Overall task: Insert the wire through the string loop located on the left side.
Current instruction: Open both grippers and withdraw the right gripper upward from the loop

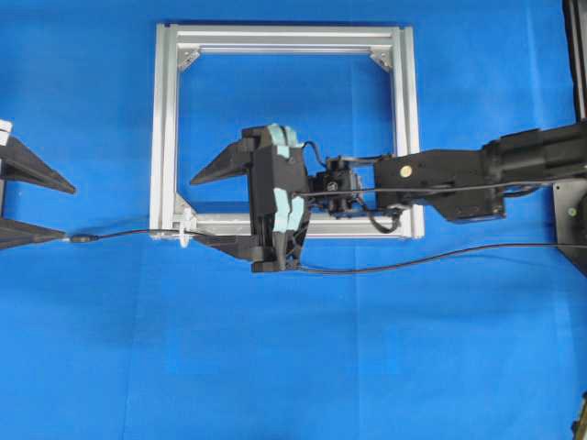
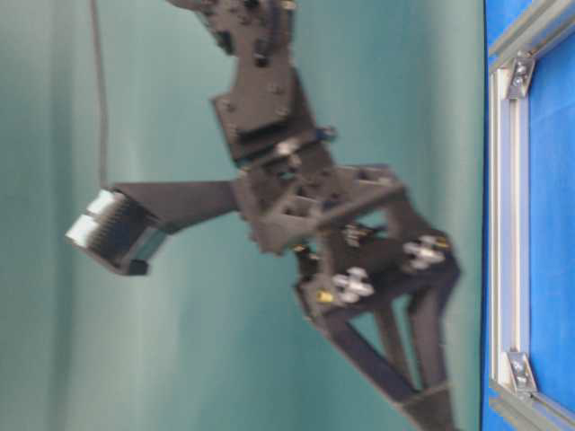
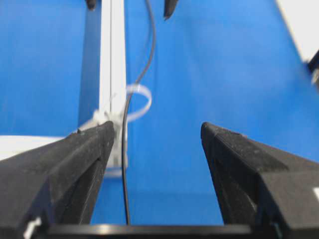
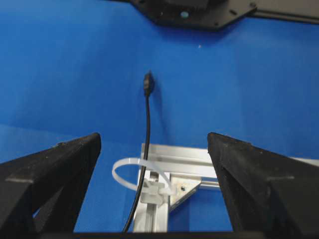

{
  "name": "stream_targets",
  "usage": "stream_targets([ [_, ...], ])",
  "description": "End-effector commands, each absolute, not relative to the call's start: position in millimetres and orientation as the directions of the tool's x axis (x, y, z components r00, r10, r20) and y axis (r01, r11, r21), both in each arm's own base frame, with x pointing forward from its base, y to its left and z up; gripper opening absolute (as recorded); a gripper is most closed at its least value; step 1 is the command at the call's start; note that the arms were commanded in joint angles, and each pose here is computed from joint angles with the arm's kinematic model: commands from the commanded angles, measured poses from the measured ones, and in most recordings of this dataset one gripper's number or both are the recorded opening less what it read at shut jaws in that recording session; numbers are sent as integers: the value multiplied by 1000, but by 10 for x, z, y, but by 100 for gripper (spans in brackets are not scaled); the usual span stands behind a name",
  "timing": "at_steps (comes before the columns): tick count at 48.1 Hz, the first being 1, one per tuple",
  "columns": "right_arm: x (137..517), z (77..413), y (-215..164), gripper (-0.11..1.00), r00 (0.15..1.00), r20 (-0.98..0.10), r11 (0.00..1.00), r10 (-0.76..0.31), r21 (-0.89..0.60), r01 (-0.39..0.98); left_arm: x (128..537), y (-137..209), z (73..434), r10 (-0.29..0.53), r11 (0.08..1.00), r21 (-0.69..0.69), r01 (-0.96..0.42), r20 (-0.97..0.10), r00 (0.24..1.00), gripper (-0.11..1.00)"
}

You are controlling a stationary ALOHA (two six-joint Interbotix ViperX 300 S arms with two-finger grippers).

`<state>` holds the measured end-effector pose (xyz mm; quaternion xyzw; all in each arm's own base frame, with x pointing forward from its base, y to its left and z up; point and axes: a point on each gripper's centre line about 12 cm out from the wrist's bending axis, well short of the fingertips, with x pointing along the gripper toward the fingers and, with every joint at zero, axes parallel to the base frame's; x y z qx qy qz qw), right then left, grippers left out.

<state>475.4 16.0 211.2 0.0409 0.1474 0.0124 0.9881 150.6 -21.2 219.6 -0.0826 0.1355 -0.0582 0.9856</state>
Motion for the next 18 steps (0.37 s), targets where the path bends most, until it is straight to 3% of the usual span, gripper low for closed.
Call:
stream_targets([
  [1,4716,2455,152,93,974,-225,997,36,81,-18,1518,-197,2343,-128,980,-175,90,-217,968,64],
  [18,4691,2577,151,93,978,-206,996,36,83,-19,1522,-143,2356,-93,983,-176,56,-211,973,64],
])
